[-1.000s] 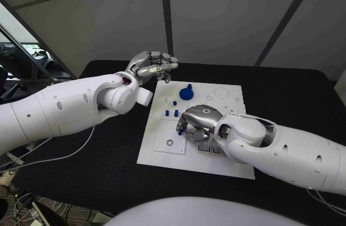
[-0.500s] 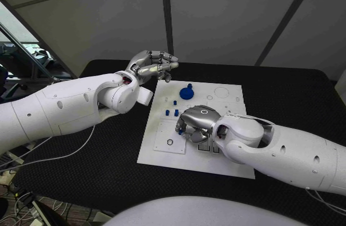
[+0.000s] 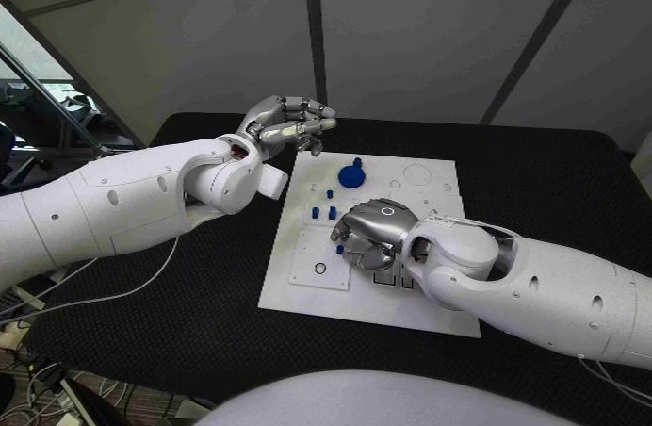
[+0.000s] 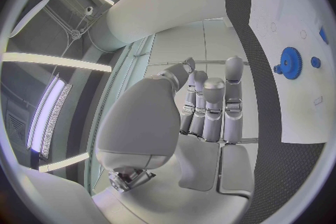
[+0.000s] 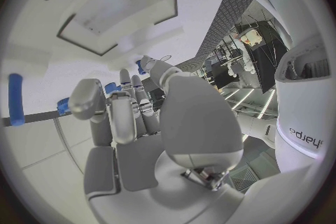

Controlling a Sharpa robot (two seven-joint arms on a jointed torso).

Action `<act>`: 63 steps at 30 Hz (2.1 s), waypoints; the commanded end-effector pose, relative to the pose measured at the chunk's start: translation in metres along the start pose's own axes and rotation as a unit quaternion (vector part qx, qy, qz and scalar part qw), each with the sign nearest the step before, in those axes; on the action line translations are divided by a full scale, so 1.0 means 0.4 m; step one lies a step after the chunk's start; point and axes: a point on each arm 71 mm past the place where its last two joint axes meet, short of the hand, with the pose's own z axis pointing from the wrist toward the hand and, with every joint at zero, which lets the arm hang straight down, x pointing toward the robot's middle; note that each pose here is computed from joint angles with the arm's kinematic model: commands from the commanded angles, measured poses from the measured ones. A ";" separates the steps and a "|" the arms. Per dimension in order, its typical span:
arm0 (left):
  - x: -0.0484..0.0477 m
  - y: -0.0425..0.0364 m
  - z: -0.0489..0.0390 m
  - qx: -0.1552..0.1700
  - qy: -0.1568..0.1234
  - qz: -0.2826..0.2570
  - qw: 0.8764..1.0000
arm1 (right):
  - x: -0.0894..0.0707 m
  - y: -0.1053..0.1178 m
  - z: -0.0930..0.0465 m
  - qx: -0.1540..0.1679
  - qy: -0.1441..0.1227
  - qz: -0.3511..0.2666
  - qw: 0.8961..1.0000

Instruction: Assemble the parts on the task board

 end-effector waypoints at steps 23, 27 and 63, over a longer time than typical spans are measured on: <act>-0.004 0.005 -0.003 -0.004 0.010 -0.004 1.000 | -0.154 -0.181 -0.184 0.101 -0.053 0.001 0.993; -0.001 0.006 -0.002 -0.004 0.011 -0.005 1.000 | -0.162 -0.210 -0.194 0.119 -0.044 -0.006 0.992; 0.003 0.007 -0.001 -0.006 0.012 -0.005 1.000 | -0.119 -0.216 -0.136 0.123 0.035 -0.021 0.991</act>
